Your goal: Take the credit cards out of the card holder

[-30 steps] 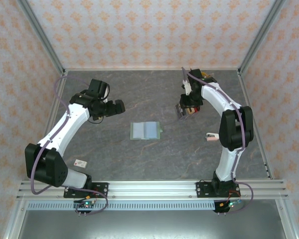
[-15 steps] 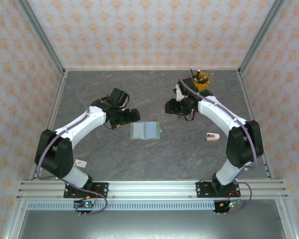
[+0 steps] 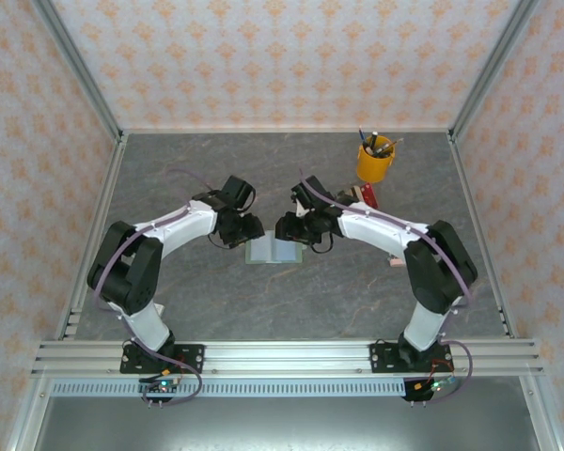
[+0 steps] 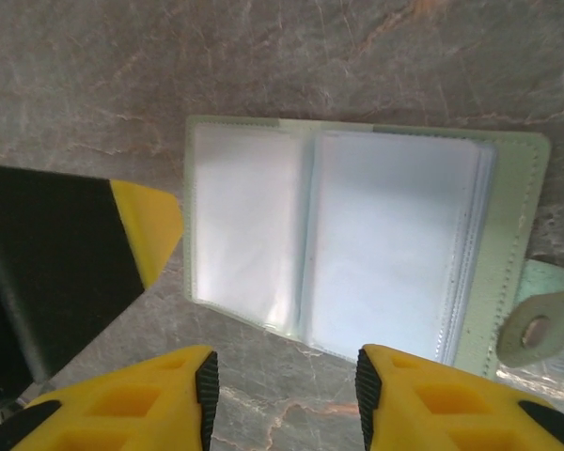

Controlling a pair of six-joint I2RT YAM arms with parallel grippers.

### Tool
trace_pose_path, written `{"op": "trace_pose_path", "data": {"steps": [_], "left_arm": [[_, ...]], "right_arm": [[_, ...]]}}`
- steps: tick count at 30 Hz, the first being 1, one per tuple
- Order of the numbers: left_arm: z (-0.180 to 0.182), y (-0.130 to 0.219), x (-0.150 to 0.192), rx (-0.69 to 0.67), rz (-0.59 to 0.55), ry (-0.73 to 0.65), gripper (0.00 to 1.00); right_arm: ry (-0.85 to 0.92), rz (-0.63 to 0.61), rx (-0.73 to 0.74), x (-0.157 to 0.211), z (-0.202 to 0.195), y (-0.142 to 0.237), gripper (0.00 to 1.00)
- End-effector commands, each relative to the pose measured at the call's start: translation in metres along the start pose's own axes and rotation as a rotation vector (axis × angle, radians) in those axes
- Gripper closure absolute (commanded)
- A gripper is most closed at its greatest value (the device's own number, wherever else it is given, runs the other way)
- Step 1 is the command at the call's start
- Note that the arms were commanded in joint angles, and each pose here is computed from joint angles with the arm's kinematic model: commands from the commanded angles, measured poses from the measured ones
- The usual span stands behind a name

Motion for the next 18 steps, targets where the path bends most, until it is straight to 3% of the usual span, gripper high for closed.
{"op": "trace_pose_path", "data": {"steps": [1,18], "left_arm": [[0.001,-0.005,-0.003,-0.039,-0.007,-0.012,0.57],[-0.002,-0.026,-0.003,-0.007,0.065,-0.042,0.70]], "right_arm": [[-0.026,0.000,0.020,-0.003,0.002,-0.013,0.58],[-0.027,0.008,0.242,-0.010,-0.023,-0.046,0.60]]}}
Point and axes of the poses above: each hand's point on the last joint's axis, 136 mm out from that joint toward the fingers, its own y axis back along the fingers, its own z axis along the line the jaws close on, x = y × z, the point moved 8 cm from there along y, back along the fingers, and after that the axes turned 14 degrees about -y, right-handed, at the moved point
